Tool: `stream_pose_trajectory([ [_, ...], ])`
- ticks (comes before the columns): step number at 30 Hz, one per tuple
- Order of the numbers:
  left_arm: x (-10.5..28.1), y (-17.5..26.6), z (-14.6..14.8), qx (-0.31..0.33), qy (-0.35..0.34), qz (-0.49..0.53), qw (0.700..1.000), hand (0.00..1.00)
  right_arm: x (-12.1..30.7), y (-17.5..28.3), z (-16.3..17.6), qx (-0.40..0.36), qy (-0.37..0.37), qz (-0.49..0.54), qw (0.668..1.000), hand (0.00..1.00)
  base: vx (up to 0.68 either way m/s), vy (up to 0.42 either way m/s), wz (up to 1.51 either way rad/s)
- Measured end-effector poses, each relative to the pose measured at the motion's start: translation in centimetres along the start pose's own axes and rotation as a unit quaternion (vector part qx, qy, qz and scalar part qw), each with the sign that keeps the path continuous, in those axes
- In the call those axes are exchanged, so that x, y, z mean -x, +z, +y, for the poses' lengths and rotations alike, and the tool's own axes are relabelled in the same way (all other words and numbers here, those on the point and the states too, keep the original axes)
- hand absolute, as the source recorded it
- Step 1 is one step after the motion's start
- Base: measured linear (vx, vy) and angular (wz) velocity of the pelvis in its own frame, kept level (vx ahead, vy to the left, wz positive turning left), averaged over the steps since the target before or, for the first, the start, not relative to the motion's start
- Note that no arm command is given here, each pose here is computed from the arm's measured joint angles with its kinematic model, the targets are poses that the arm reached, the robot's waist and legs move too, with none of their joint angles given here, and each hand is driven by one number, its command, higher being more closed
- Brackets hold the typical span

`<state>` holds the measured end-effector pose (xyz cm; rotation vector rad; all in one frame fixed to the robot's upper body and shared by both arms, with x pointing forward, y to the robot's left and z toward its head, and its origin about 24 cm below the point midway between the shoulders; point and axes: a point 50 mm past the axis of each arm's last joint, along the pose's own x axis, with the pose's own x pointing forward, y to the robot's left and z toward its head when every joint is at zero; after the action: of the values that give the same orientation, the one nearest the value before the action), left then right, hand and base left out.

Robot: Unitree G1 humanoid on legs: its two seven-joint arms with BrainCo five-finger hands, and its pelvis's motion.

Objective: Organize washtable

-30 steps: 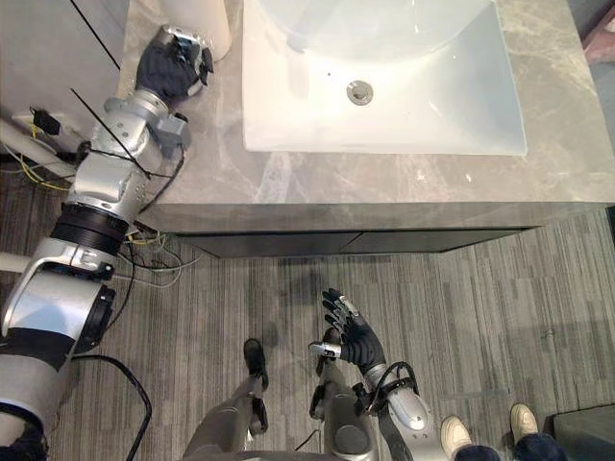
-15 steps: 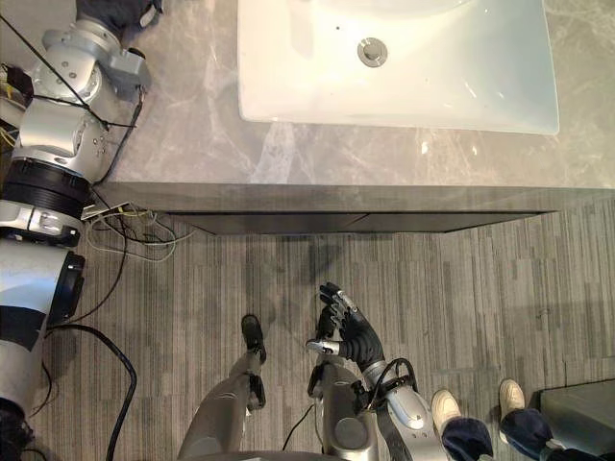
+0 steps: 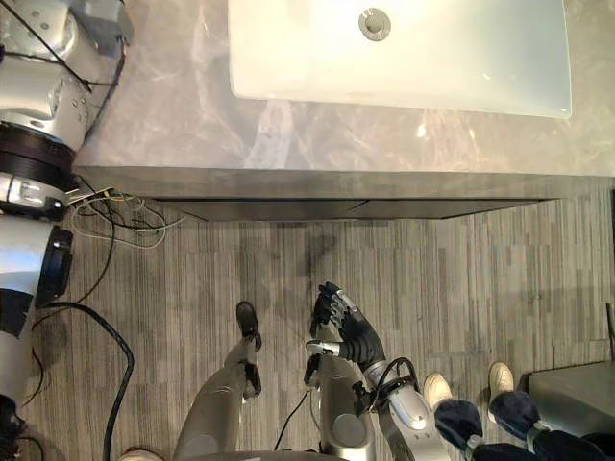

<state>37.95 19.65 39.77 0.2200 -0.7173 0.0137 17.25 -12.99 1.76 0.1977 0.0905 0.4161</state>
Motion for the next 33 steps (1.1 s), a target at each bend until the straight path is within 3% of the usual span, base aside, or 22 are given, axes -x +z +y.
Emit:
stream_pose_trajectory([
  [6,0.0,-0.2,0.4,0.0,0.012,0.008,1.0,1.0,0.0,0.0,0.1,-0.006,0.002,-0.003,1.0,0.0,0.03,0.029,-0.03],
  [10,1.4,-2.8,0.1,-0.004,0.001,0.038,0.999,1.0,-0.1,0.0,0.2,-0.011,0.004,-0.005,1.0,0.0,0.03,0.025,-0.05],
  [17,6.1,-7.5,-3.9,0.032,-0.084,0.069,0.994,1.0,-0.3,-0.6,0.6,-0.018,0.011,0.008,1.0,0.0,0.04,0.01,0.13],
  [22,9.3,-11.5,-6.0,0.059,-0.109,0.135,0.983,1.0,-0.3,-1.2,0.6,-0.024,0.012,0.026,0.999,0.0,0.06,0.006,0.07],
  [33,10.1,-12.3,-8.2,0.076,-0.135,0.153,0.976,1.0,-0.2,-1.5,0.5,-0.026,0.008,0.035,0.999,0.0,0.04,0.014,-0.01],
])
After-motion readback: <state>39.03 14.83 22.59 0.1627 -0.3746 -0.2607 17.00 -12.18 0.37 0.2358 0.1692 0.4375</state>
